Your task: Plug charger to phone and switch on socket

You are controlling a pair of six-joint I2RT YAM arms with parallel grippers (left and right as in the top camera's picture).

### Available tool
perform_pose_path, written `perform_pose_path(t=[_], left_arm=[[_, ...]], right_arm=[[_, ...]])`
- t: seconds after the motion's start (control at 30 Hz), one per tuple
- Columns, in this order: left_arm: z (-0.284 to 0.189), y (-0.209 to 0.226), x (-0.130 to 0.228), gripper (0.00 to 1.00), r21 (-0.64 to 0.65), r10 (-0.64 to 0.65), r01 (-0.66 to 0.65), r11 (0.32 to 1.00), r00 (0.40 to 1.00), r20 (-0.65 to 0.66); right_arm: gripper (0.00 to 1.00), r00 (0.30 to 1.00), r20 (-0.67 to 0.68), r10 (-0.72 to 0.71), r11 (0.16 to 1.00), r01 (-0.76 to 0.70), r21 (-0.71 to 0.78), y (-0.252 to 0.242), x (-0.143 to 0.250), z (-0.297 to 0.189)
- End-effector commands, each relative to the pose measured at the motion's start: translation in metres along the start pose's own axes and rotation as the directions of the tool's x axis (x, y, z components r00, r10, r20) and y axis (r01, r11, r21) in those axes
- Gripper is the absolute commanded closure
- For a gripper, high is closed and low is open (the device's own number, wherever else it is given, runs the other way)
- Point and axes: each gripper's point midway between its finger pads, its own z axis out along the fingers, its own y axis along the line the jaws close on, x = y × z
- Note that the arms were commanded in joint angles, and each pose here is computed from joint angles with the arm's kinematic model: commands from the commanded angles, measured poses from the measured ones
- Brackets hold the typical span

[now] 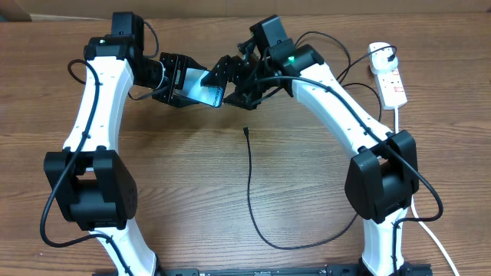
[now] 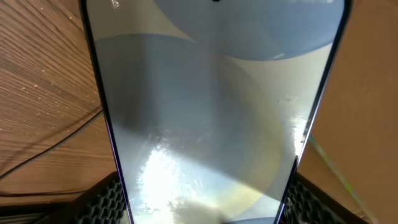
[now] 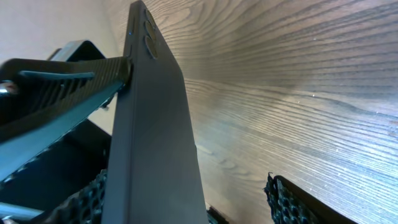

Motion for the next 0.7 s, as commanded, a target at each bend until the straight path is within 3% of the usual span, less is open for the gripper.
perform_pose_path(t=[0.0,0.27,0.67], left_arm=[[-0.011,-0.008,0.015,0.49,0.035,0.024,-0.023,0.999,1.000,-0.009],[-0.011,-0.005,0.008,0.49,0.017,0.021,-0.022,1.000,0.999,0.035],[-0.011,-0.001,-0.001,0.50,-0.002,-0.020,0.020,1.000,0.996,0.087]], right_arm=[[0.31,0.996,0.086,-0.035,0.999,0.034,0.020,0.013,-0.007,-0.012],[0.46,0.988,0.139,-0.062,0.996,0.054,0.064,0.006,-0.017,-0.013],[0.53,0.982,0.138,-0.127,0.991,0.122,0.047,0.018,-0.012,-0.022]])
